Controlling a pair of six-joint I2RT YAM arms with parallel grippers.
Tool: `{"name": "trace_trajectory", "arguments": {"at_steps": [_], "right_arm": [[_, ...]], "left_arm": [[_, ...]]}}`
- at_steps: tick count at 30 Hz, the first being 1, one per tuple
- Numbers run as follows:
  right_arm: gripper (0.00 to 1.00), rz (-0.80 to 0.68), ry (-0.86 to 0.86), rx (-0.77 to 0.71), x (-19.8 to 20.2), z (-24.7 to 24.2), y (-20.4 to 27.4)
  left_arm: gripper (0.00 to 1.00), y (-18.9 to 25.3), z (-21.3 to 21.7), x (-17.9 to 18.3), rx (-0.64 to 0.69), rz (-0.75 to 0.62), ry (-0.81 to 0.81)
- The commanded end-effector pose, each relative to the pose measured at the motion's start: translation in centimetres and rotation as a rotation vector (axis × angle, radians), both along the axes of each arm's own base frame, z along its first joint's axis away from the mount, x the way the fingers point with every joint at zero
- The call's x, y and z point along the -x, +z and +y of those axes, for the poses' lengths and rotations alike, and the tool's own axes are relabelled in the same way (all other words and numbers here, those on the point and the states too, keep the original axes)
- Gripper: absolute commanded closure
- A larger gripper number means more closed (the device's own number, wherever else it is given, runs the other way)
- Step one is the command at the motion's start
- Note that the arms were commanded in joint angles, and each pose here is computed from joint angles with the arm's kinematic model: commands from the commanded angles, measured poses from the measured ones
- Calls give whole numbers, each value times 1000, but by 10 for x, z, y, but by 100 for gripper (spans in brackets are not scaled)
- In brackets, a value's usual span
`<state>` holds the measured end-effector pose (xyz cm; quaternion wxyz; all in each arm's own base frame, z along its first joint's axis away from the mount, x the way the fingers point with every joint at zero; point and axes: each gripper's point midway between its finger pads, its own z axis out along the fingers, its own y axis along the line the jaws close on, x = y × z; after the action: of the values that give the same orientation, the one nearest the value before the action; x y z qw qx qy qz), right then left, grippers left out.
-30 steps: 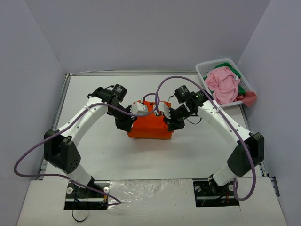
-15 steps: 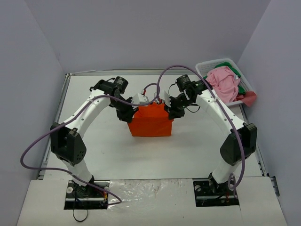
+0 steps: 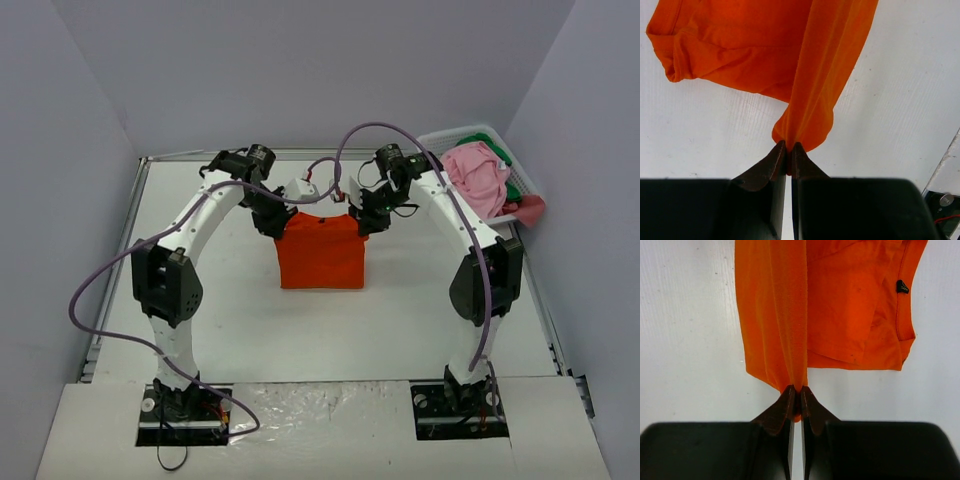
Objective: Fold and stack the t-shirts
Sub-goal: Fold the long partially folded tshirt into a neat square
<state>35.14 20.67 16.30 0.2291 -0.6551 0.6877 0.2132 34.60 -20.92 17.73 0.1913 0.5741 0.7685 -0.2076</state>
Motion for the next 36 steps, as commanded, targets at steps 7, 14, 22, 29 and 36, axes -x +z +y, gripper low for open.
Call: {"name": "trace_trajectory", "arguments": {"at_steps": [7,14,22,29,36], "right_arm": [[100,47,-62,62,-31,-23,-20],[100,51,-75,60,-55,-28,-31],[100,48,-86,50,-83,-27,-45],[100,57,-89,55,-98,-28,-62],[100,62,-101,44,-116,-28,-79]], "left_arm": [[98,2,4,-20,-24,-26,-61],[98,-2,1,-47,-17,-34,-54],[98,-13,-1,-71,-18,-40,-47],[98,-32,0,-87,-37,-39,-47],[98,-45,0,-103,-45,-57,-35]]}}
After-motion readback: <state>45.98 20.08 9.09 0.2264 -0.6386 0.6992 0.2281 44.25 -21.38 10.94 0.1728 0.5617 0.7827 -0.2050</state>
